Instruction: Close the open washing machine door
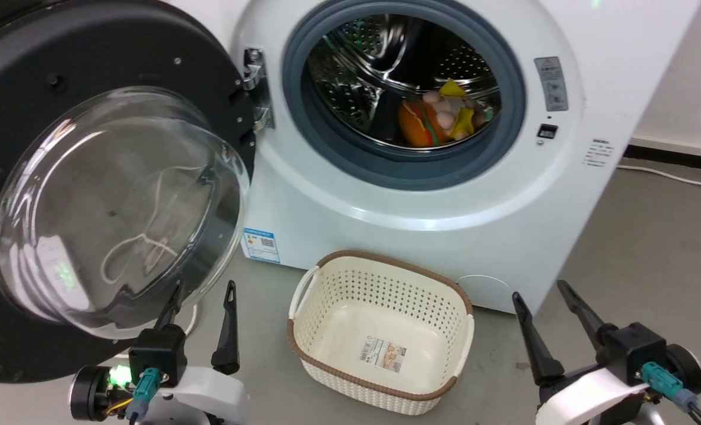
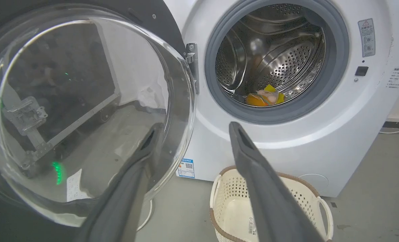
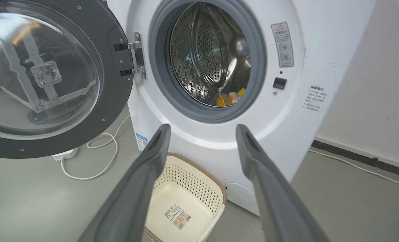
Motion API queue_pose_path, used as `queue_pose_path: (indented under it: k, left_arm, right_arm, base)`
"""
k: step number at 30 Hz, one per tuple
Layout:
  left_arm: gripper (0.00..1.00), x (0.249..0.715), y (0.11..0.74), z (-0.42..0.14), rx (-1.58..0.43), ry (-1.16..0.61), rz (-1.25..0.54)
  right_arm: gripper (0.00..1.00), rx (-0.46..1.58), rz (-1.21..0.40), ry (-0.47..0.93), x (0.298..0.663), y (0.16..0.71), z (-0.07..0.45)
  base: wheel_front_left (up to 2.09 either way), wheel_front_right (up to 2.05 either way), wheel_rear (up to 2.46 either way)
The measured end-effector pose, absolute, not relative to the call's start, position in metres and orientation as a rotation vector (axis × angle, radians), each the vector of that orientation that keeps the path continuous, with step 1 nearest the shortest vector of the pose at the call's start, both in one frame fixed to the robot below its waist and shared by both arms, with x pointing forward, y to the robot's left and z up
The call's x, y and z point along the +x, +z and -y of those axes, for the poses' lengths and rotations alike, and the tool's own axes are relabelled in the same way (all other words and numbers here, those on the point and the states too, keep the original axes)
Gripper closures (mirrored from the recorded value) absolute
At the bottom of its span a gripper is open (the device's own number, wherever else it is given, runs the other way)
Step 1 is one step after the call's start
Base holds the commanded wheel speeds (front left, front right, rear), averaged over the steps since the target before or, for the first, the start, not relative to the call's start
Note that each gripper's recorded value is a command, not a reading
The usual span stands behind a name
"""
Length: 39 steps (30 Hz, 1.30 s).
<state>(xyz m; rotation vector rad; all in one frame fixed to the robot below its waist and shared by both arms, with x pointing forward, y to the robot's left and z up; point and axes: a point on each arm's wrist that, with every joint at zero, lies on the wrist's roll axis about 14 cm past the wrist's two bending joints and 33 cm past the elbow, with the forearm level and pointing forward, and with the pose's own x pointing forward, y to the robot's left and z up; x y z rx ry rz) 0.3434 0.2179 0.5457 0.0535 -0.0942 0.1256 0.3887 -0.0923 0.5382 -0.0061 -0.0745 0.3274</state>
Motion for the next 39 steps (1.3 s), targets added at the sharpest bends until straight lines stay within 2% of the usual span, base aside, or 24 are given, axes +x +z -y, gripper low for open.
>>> queue_pose_path:
  k: [39]
  left_arm:
    - [0.0, 0.298, 0.56, -0.274, 0.073, 0.344, 0.179]
  right_arm:
    - [0.0, 0.061, 0.103, 0.616, 0.393, 0.536, -0.009]
  base:
    - [0.0, 0.0, 0.0]
